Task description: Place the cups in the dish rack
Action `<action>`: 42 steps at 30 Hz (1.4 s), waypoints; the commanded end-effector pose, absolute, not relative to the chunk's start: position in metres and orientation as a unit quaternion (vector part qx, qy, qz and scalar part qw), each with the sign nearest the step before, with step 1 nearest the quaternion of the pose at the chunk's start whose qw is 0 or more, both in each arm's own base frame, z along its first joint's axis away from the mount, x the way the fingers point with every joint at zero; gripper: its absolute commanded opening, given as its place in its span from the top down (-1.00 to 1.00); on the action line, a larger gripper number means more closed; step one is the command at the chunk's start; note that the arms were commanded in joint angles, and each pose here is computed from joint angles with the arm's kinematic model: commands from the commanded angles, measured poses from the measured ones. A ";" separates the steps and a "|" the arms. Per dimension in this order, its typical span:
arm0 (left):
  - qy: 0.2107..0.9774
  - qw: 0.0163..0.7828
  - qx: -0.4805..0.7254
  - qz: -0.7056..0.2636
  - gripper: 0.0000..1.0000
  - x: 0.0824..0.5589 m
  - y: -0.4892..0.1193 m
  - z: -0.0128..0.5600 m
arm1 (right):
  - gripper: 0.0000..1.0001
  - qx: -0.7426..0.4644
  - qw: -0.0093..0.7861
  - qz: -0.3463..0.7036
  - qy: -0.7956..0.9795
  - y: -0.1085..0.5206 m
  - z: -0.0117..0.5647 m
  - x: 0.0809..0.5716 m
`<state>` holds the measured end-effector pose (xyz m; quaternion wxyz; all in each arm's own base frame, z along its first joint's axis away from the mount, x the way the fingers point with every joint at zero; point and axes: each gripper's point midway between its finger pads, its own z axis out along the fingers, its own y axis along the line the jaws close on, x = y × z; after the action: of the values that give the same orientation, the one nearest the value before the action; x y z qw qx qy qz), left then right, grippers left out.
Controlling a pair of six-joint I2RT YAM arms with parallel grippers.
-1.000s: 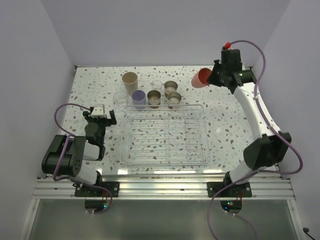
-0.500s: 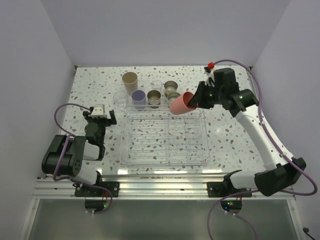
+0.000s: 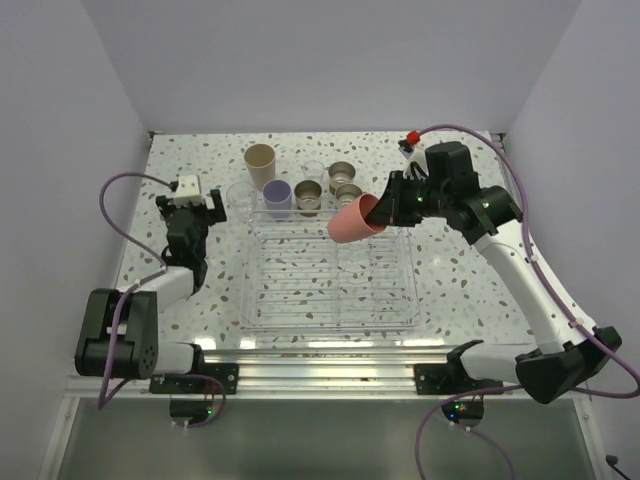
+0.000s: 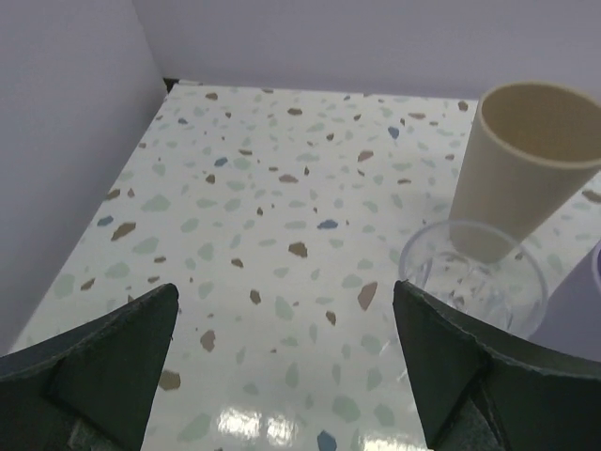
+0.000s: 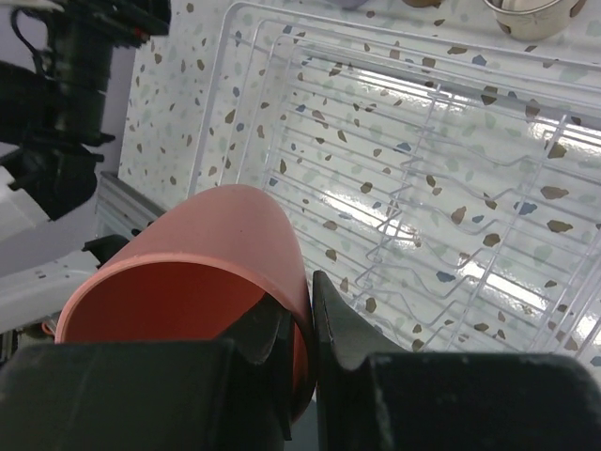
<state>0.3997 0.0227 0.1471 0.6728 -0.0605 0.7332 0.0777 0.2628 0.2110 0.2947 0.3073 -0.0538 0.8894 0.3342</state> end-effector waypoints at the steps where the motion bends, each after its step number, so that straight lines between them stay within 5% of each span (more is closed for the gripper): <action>1: 0.758 0.643 -0.078 0.081 -1.00 0.405 0.027 0.171 | 1.00 -0.083 0.322 0.357 0.873 0.221 0.314 0.257; 4: 0.728 0.674 -0.126 0.023 -1.00 0.393 0.020 0.203 | 1.00 -0.083 0.329 0.358 0.870 0.222 0.317 0.257; 6: 0.709 0.656 -0.258 -0.030 -1.00 0.378 0.029 0.212 | 1.00 -0.079 0.330 0.366 0.867 0.224 0.322 0.257; 13: 0.793 0.540 -0.156 -0.234 -1.00 0.391 -0.045 0.254 | 1.00 -0.073 0.313 0.513 0.796 0.271 0.398 0.263; 21: 0.633 0.507 0.023 -0.585 -1.00 0.305 -0.162 0.368 | 1.00 -0.051 0.261 0.669 0.694 0.306 0.457 0.269; 29: 0.579 0.486 0.126 -0.643 -1.00 0.261 -0.203 0.427 | 1.00 -0.028 0.257 0.678 0.689 0.311 0.461 0.278; 42: 0.555 0.478 0.168 -0.660 -1.00 0.241 -0.214 0.443 | 1.00 -0.025 0.265 0.672 0.691 0.313 0.468 0.284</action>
<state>0.2522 -0.2111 0.4244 0.4683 0.1412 0.5781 -0.6531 0.2929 0.3129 0.4456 0.2493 -0.0036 0.7059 0.6630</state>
